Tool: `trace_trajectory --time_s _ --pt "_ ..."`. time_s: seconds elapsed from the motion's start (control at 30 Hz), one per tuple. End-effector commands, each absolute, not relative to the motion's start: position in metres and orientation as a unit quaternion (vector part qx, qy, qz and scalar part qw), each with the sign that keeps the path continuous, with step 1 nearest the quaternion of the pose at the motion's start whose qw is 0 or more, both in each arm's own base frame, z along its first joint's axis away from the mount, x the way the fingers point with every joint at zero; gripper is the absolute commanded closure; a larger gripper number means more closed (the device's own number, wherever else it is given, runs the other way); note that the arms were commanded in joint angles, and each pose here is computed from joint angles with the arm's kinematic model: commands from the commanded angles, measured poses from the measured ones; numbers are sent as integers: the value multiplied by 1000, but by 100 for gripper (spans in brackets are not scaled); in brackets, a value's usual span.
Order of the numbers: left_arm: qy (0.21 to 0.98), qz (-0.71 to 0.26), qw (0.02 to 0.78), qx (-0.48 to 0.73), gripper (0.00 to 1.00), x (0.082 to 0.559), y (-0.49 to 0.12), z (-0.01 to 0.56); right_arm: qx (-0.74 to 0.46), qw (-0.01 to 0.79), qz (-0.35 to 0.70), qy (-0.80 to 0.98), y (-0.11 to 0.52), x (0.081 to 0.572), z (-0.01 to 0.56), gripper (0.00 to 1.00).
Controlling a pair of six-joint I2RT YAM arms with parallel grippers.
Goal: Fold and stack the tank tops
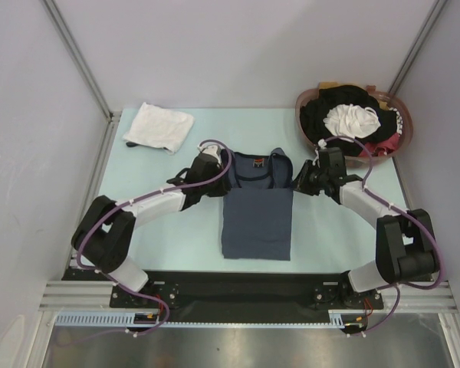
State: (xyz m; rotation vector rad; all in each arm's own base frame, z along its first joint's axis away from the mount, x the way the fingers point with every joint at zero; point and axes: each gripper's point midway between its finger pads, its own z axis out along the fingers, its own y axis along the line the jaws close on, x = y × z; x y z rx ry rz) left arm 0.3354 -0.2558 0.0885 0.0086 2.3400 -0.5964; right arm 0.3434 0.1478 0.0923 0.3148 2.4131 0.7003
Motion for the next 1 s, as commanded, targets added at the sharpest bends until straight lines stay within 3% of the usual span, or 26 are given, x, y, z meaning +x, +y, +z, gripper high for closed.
trace_trajectory --time_s 0.0,0.03,0.13,0.3,0.5,0.67,0.97 --pt "893 -233 386 4 93 357 -256 104 108 342 264 896 147 369 109 71" --pt "894 -230 385 -1 73 357 -255 103 111 338 261 897 146 368 107 63" --pt "896 -221 386 -9 49 351 -246 101 108 339 262 897 146 362 110 45" --pt "891 -230 392 -14 32 317 -228 113 97 319 270 903 144 318 114 39" --pt "902 -259 345 8 28 235 -244 92 84 246 290 921 157 224 86 29" --pt "905 -289 311 -1 28 182 -246 71 91 191 302 929 168 162 61 28" --pt "924 -288 252 -4 31 133 -244 41 93 151 297 938 176 120 44 41"
